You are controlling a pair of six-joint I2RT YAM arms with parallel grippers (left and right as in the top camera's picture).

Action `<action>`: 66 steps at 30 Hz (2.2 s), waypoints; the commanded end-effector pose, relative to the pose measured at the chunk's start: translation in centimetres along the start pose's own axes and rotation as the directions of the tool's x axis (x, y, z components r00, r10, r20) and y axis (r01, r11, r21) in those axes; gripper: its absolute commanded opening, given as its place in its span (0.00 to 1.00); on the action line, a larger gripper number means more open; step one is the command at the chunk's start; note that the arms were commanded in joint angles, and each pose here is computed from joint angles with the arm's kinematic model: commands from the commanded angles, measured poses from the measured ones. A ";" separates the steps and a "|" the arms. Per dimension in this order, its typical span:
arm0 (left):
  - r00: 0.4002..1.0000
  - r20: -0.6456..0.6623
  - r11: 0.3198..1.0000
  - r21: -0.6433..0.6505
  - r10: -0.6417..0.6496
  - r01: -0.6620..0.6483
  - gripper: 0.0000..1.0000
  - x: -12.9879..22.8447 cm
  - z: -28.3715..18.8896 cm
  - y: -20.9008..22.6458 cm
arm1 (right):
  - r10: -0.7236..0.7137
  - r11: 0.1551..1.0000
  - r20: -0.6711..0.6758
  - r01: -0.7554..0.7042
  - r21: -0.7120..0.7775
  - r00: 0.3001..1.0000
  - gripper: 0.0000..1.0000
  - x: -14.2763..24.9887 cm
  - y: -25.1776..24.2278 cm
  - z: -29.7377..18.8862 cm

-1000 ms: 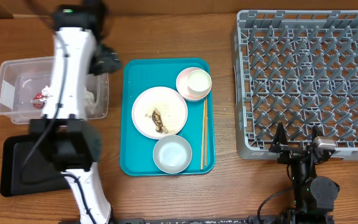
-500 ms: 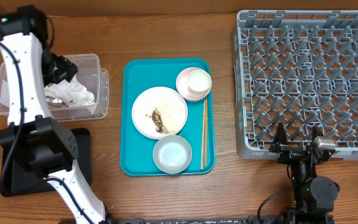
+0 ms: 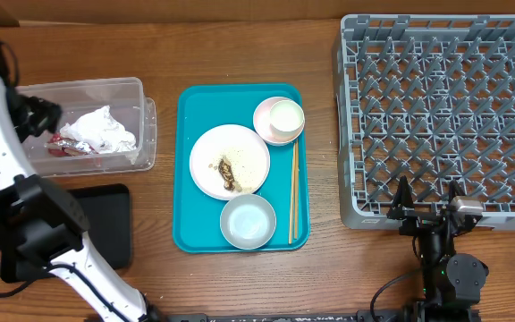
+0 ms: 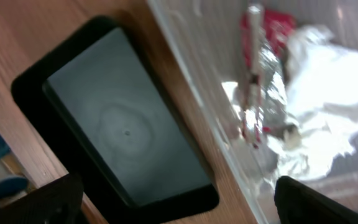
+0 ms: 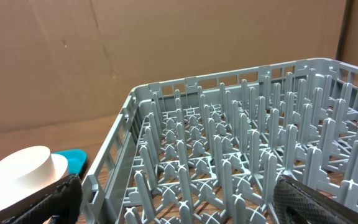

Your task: Sort waste into correct bins and load items into the dishwasher

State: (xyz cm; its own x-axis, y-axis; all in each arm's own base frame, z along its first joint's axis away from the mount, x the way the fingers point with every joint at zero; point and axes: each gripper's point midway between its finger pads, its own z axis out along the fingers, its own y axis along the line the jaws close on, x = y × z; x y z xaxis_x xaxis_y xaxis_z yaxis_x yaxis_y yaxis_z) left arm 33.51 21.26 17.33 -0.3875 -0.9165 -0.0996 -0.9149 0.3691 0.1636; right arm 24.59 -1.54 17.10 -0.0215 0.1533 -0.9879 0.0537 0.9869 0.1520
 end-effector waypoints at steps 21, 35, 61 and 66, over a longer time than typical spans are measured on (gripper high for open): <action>0.992 0.046 0.991 0.057 -0.121 0.118 1.00 -1.3 -1.7 1.3 | -0.004 1.000 0.006 0.004 0.006 1.000 1.00 0.1 -0.2 0.0; 0.992 0.046 0.991 0.057 -0.121 0.118 1.00 -1.3 -1.7 1.3 | 0.252 0.868 0.078 -0.189 -0.459 0.965 1.00 -4.9 7.6 -2.3; 0.992 0.046 0.991 0.057 -0.120 0.118 0.99 -1.3 -1.7 1.3 | 0.667 0.615 0.130 -0.443 -0.652 0.734 1.00 -20.1 9.0 -6.1; 0.992 0.046 0.991 0.057 -0.120 0.118 1.00 -1.3 -1.7 1.3 | 0.536 0.685 0.087 -0.372 -0.626 0.840 1.00 -22.1 10.7 -2.7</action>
State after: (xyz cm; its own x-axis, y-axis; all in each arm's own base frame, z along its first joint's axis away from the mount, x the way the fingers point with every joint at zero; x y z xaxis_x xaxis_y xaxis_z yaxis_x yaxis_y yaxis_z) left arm 33.15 22.84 17.80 -0.3026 -0.9440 -0.1314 -0.9496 0.2868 0.1268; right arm 21.06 4.89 39.05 0.1040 0.7500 -0.6532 -0.5848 0.5774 0.5698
